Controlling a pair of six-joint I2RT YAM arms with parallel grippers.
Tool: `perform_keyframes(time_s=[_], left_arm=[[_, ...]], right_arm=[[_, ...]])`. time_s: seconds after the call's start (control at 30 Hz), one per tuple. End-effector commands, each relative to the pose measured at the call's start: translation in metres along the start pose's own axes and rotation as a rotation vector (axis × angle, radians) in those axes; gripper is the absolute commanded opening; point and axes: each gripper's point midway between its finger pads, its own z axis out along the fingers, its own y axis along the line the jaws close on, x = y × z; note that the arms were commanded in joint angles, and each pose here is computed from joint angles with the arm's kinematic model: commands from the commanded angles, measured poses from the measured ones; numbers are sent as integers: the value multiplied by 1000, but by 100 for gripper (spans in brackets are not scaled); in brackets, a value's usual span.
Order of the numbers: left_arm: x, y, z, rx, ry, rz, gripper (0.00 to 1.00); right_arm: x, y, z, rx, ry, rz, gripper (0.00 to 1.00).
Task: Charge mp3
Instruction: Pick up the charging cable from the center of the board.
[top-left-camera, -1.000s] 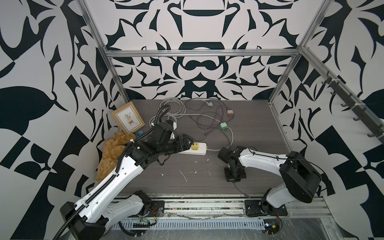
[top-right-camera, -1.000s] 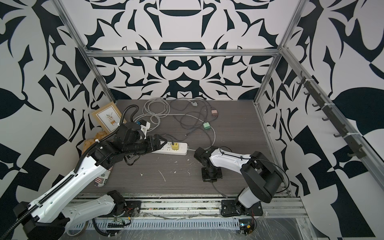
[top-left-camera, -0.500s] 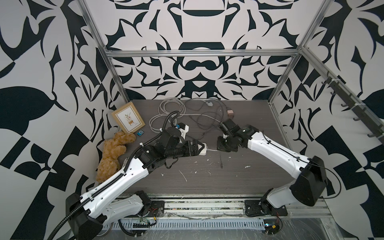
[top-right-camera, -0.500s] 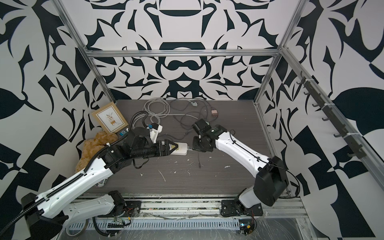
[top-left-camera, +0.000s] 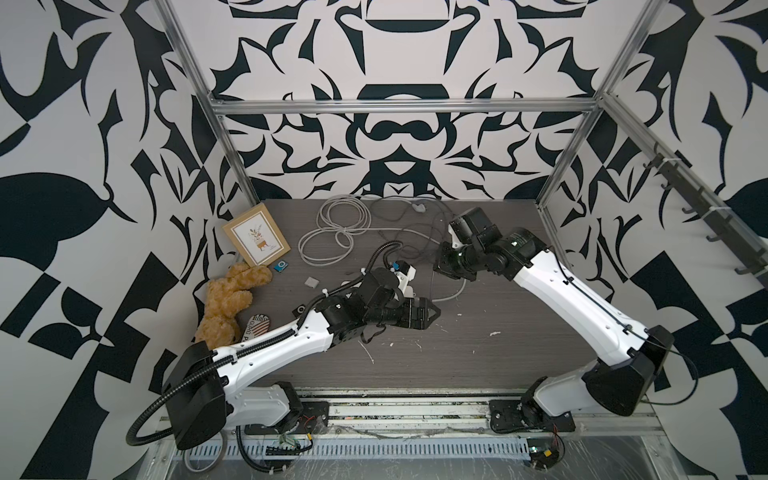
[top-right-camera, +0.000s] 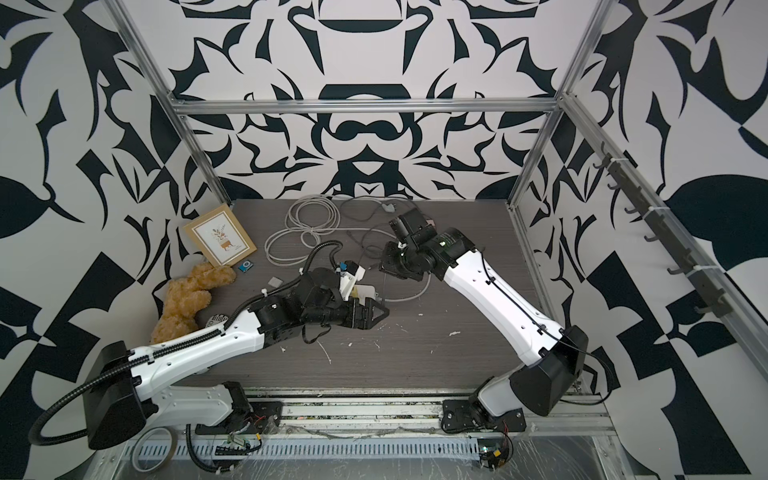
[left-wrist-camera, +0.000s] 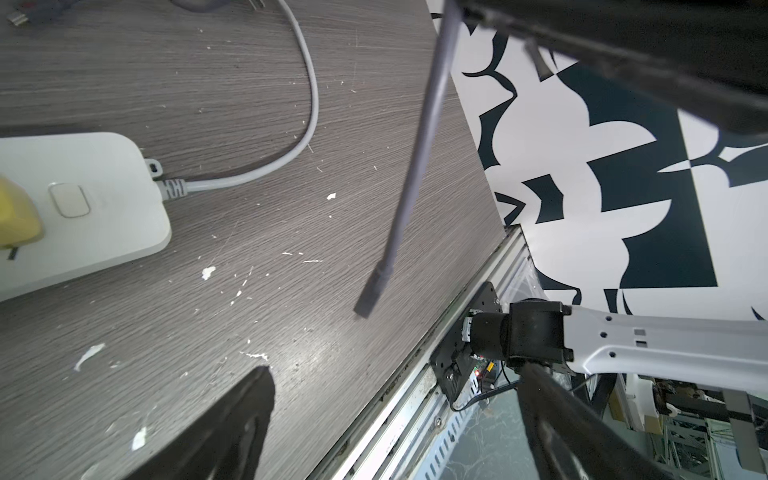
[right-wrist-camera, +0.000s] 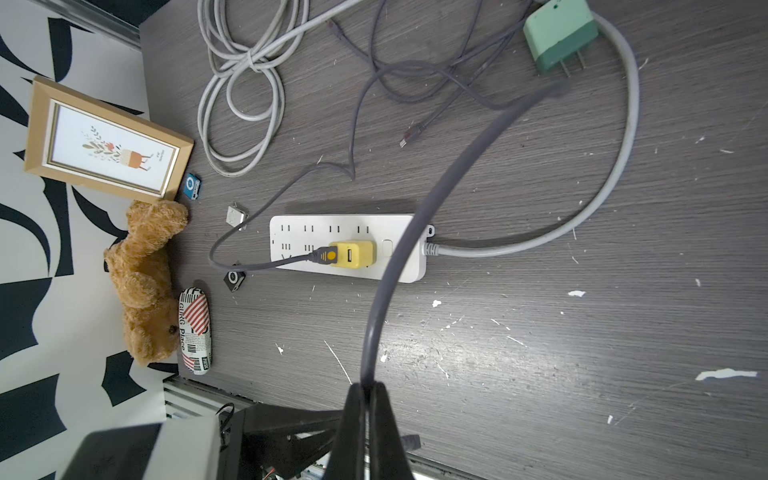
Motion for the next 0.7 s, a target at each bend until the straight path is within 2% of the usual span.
perform_keyframes(time_s=[0.0, 0.1, 0.23, 0.3, 0.47, 0.6, 0.67], left_arm=[[-2, 8, 8, -38, -3, 3, 93], [-2, 12, 15, -59, 9, 10, 86], [-9, 18, 19, -95, -6, 34, 69], [-13, 18, 19, -106, -16, 55, 65], [-20, 8, 24, -74, -11, 104, 50], [-21, 5, 24, -56, -8, 124, 25], [-21, 3, 21, -45, -11, 128, 22]], right_arm=[[1, 6, -14, -45, -10, 31, 0], [4, 8, -16, -64, -4, 39, 0], [8, 10, -17, -78, 7, 45, 0], [11, 10, -17, -87, 11, 51, 0], [15, 10, -17, -101, 16, 63, 0], [17, 9, -18, -103, 15, 66, 0], [17, 10, -19, -113, 13, 74, 0]])
